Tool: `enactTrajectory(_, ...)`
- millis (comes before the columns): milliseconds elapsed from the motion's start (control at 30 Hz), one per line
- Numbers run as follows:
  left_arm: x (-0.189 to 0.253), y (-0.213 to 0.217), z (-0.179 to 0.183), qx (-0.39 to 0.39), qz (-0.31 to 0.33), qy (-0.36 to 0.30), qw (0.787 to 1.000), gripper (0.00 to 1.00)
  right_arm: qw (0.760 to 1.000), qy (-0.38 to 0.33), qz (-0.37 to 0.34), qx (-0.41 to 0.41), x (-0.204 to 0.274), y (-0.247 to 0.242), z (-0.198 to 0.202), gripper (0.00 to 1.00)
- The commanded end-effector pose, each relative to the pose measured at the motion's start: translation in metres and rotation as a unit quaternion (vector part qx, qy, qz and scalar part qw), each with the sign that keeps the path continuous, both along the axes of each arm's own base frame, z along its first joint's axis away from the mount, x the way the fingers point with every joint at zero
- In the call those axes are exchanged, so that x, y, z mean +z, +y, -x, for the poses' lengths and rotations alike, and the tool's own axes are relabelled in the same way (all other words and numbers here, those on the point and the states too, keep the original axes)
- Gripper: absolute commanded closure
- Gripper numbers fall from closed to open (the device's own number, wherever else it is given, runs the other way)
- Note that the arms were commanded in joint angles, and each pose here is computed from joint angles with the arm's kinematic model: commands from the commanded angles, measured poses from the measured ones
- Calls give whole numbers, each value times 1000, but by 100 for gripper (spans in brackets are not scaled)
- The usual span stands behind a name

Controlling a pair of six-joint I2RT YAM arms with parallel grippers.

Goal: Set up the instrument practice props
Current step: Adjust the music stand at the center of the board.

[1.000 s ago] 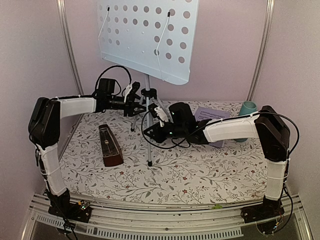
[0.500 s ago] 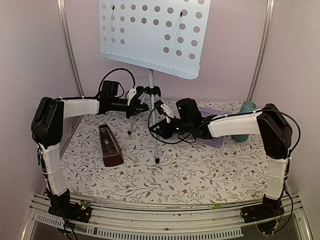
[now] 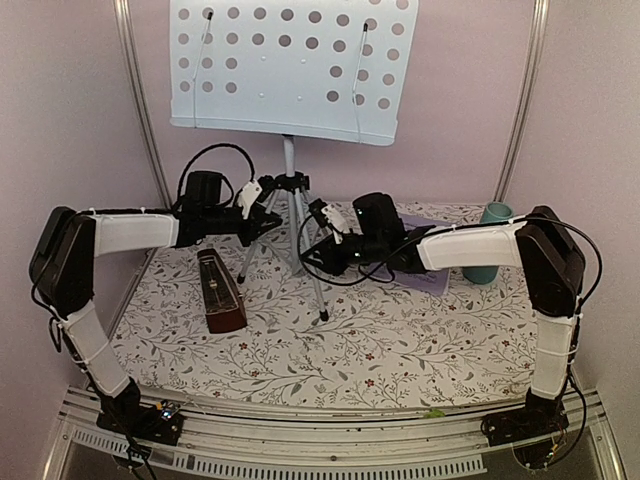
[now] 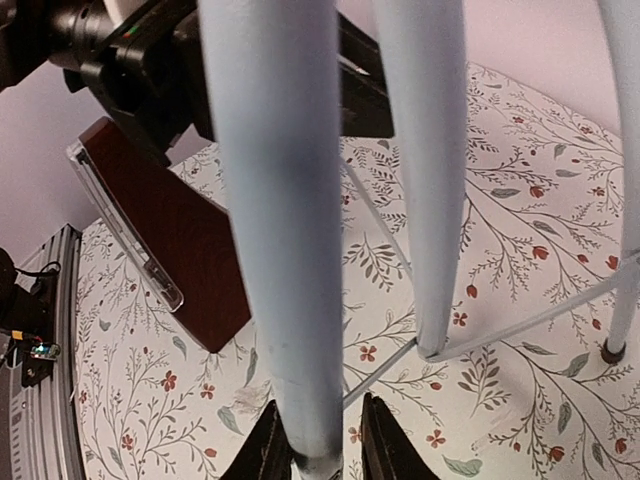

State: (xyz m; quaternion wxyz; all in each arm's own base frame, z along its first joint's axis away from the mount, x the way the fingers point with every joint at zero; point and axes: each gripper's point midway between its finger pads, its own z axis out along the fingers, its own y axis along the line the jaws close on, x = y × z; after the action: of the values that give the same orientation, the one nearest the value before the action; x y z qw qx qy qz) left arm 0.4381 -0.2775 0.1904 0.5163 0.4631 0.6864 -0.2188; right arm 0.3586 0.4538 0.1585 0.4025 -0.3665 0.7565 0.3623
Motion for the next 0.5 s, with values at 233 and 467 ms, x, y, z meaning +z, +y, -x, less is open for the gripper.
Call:
enactTrajectory(233,-6,28,8,144,20,34,989,100,986,-28,96,-136,-23,-49,-57,71)
enactTrajectory(467,-13,16,15,164,23,34,986,100,981,-28,105,-159,-26,-68,-70,67)
